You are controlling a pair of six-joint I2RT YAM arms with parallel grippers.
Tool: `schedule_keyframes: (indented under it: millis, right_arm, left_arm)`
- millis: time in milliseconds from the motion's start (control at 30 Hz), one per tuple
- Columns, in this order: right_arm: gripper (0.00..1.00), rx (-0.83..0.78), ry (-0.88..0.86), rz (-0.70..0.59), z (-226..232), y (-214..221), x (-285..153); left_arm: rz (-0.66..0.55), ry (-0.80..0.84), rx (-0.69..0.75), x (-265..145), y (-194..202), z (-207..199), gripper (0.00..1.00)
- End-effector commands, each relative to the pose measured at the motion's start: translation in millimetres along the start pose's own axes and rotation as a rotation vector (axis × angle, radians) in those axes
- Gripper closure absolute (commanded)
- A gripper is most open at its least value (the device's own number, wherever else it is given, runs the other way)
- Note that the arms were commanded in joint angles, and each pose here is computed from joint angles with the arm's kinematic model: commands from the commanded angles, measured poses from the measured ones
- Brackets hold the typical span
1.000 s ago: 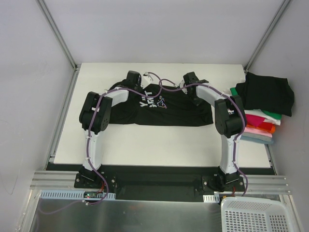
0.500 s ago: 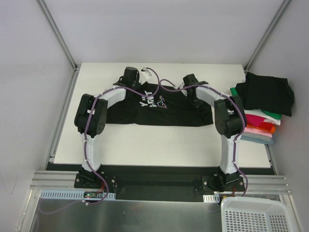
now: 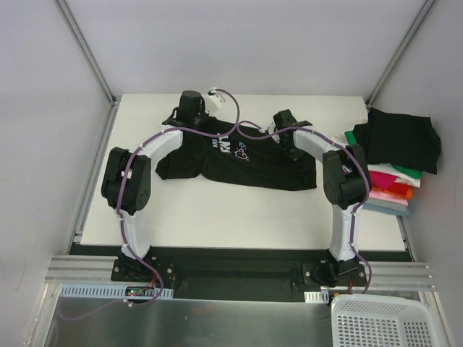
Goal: Fold and stack the t-shirts
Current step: Fold the tshirt
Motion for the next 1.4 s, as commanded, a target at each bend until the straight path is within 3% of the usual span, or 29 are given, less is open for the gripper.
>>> schedule_keyframes:
  millis: [0, 233, 300, 333, 433, 900, 1367]
  right_arm:
    - [0.99, 0.006, 0.029, -0.003, -9.6, 2.9, -17.4]
    - [0.99, -0.002, 0.027, 0.000, -8.5, 1.4, -13.5]
    - [0.99, 0.000, 0.024, 0.005, -7.1, 2.5, -11.2]
    - [0.99, 0.000, 0.024, 0.005, -7.1, 2.5, -11.2]
    - [0.99, -0.001, 0.021, 0.006, -5.4, 2.6, -10.6]
    - [0.99, -0.005, 0.015, 0.015, -2.6, 4.9, -6.7]
    - [0.99, -0.009, 0.013, 0.017, -2.4, 7.1, -9.6]
  left_arm:
    - [0.004, -0.018, 0.015, 5.2, 1.6, 1.7, 1.00]
    - [0.038, 0.018, 0.023, 21.5, 17.3, -14.5, 0.84]
    - [0.053, 0.032, 0.029, 28.3, 23.1, -21.9, 0.75]
    - [0.055, 0.038, 0.033, 30.3, 23.8, -24.1, 0.64]
    - [0.063, 0.042, 0.031, 39.4, 26.5, -28.2, 0.57]
    - [0.045, 0.052, 0.016, 50.9, 17.4, -33.2, 0.53]
    - [0.044, 0.156, 0.062, 35.4, 13.7, -86.1, 0.55]
Point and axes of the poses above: each gripper's point midway between its finger pads, its own x axis out along the fingers, its own z axis along the line the jaws close on, y = z × x, the point moved 2 cm from there along -x, back along the fingers, and after that the axes turned 11 degrees about -x, right-handed, at the moved point
